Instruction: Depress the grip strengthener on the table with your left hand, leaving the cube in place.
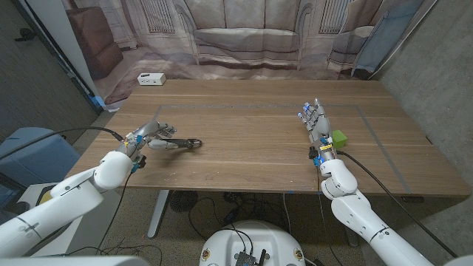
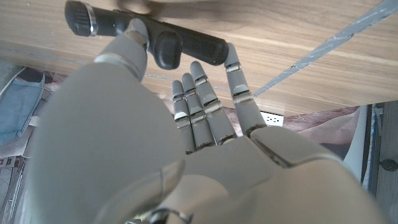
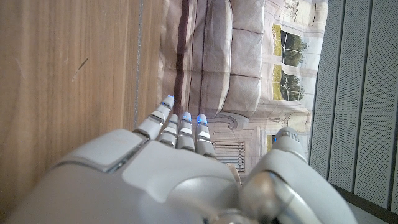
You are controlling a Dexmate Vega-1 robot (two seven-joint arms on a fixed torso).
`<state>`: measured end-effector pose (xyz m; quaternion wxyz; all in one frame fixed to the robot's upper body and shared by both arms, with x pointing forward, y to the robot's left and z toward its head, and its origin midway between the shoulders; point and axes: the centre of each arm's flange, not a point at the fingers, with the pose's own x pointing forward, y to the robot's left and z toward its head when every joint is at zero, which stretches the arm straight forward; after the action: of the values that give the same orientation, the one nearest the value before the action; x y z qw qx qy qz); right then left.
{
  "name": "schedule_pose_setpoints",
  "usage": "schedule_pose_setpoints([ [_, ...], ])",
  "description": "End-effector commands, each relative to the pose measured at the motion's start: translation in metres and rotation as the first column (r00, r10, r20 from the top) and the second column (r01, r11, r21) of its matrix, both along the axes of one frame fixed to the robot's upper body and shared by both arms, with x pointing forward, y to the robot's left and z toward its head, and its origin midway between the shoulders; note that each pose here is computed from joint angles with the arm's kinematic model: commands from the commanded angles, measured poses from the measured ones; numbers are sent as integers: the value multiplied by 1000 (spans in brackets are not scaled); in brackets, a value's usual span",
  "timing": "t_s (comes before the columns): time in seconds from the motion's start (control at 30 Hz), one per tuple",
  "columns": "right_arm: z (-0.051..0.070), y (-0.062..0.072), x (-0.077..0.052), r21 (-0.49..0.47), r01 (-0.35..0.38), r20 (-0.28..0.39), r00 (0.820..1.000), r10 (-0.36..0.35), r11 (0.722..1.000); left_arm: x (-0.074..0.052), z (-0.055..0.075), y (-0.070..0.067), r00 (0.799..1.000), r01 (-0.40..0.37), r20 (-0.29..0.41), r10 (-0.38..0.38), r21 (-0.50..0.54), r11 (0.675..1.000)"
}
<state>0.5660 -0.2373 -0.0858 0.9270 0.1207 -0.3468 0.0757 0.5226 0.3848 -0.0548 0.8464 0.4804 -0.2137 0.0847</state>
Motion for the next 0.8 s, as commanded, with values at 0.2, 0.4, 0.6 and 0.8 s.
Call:
schedule_pose_setpoints([
  [0.2, -1, 3, -2, 5, 9, -6, 1000, -9, 1000, 7, -4, -3, 994, -40, -92, 53, 141, 989],
  [0.4, -1, 2, -3, 5, 11, -2, 1000, -11, 1000, 9, -2, -5, 992, -41, -111, 61, 176, 984],
  [0.6, -1, 1, -4, 7, 13, -2, 1000, -13, 1000, 9, -1, -5, 990, -42, -127, 68, 191, 981],
  [0.8, -1, 1, -5, 8, 12, 0, 1000, -12, 1000, 8, 2, -4, 987, -48, -140, 80, 218, 975],
])
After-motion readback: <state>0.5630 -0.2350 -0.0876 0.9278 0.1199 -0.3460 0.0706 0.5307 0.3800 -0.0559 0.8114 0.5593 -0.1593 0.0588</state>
